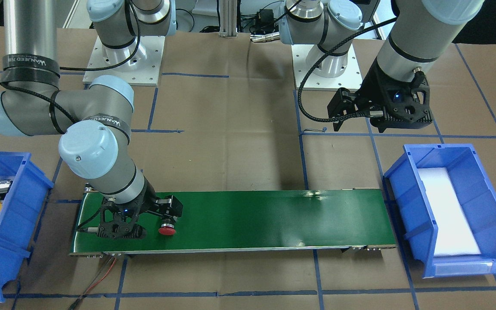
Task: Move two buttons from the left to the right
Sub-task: 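Lower the right gripper onto the red-capped button and close it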
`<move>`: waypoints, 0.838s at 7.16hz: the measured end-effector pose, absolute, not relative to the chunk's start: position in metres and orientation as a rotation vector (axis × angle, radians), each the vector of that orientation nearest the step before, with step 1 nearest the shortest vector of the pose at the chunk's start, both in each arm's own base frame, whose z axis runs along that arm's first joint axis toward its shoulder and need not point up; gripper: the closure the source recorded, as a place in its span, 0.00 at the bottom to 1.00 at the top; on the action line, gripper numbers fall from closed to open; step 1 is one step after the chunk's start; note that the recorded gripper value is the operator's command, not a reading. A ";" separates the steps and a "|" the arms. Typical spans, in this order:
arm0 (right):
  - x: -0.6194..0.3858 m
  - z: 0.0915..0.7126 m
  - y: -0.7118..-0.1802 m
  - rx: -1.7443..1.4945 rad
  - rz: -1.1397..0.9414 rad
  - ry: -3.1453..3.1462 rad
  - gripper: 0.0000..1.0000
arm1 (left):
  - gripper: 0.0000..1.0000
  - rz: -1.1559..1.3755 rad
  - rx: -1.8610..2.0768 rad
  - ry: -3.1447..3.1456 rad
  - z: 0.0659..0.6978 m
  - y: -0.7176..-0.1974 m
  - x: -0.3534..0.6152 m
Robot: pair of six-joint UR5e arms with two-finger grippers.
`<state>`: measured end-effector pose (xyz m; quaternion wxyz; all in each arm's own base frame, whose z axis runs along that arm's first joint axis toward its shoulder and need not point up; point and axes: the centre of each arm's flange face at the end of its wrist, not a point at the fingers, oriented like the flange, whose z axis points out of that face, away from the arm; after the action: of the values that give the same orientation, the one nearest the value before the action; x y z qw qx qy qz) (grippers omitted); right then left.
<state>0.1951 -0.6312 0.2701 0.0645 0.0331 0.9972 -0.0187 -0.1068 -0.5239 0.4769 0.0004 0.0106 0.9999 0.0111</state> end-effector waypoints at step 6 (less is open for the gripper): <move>0.192 0.244 -0.628 0.089 0.072 3.039 0.96 | 0.00 0.034 0.034 3.140 0.477 -0.524 -0.107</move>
<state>0.1917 -0.6282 0.2444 0.0503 0.0291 0.9980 0.0236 -0.1068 -0.5236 0.4772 0.0004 0.0107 0.9999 0.0108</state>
